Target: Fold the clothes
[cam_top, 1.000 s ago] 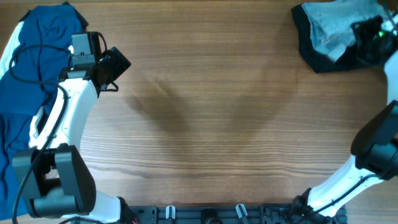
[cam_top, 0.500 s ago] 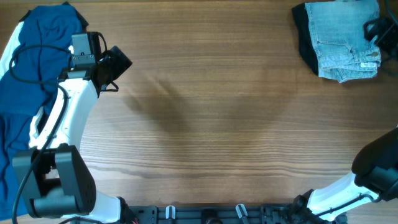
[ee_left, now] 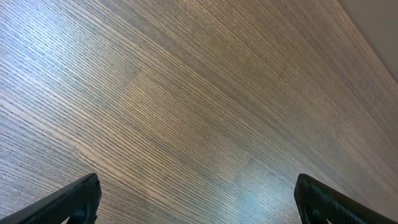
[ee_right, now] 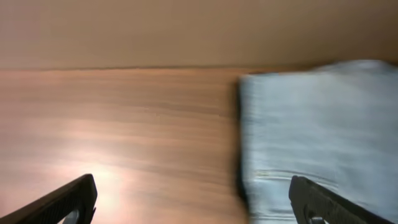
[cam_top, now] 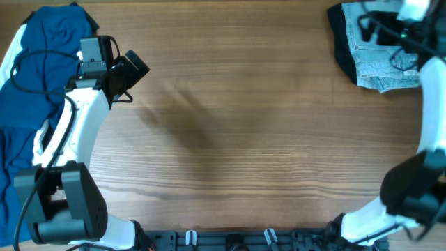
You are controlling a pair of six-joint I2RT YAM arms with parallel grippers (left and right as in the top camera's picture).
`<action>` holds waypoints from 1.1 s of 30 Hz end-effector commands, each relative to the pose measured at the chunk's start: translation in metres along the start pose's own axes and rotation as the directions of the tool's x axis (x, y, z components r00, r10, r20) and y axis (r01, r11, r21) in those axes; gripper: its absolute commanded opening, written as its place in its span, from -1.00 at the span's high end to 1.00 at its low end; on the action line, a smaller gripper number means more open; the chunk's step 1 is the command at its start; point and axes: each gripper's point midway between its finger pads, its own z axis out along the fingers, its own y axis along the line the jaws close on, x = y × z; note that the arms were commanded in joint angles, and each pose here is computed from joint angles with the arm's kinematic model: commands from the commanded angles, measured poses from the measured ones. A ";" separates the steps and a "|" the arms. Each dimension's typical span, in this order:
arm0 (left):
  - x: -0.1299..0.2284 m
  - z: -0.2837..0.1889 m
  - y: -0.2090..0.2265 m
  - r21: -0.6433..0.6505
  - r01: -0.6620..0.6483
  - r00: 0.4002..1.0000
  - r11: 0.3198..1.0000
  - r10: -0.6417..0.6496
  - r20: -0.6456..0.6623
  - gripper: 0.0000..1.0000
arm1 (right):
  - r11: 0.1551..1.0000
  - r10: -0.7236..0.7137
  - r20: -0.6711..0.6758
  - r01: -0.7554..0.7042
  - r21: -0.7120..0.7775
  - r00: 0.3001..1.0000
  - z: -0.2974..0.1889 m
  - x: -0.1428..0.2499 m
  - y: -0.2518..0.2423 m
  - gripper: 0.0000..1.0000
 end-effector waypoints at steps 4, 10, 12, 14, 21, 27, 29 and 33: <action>0.006 0.005 0.001 -0.005 -0.003 1.000 1.000 0.002 -0.018 -0.99 | 0.963 -0.101 0.146 0.134 -0.233 0.984 -0.092 -0.039 0.160 -0.99; 0.006 0.005 0.001 -0.006 -0.003 1.000 1.000 0.002 -0.018 -0.99 | 0.959 -0.157 0.081 0.171 -0.224 0.984 -0.096 -0.019 0.165 -0.99; 0.006 0.005 0.001 -0.005 -0.003 1.000 1.000 0.002 -0.018 -0.99 | 0.960 -0.163 0.091 0.179 -0.217 0.982 -0.096 -0.021 0.163 -0.99; 0.006 0.005 0.001 -0.005 -0.003 1.000 1.000 0.002 -0.018 -1.00 | 0.960 -0.165 0.101 0.183 -0.212 0.981 -0.096 -0.023 0.161 -0.99; 0.006 0.005 0.001 -0.005 -0.003 1.000 1.000 0.002 -0.018 -0.99 | 0.937 -0.275 0.171 0.304 -0.170 0.946 -0.104 -0.027 0.161 -1.00; 0.006 0.005 0.001 -0.005 -0.003 1.000 1.000 0.002 -0.018 -0.99 | 0.936 -0.290 0.404 0.345 -0.071 0.868 -0.123 0.016 0.160 -0.99; 0.006 0.005 0.001 -0.005 -0.003 1.000 1.000 0.002 -0.018 -0.99 | 0.936 -0.285 0.445 0.346 -0.061 0.849 -0.125 0.038 0.160 -0.99; 0.006 0.005 0.001 -0.005 -0.003 1.000 1.000 0.002 -0.018 -1.00 | 0.933 -0.292 0.532 0.359 -0.025 0.795 -0.126 0.100 0.158 -1.00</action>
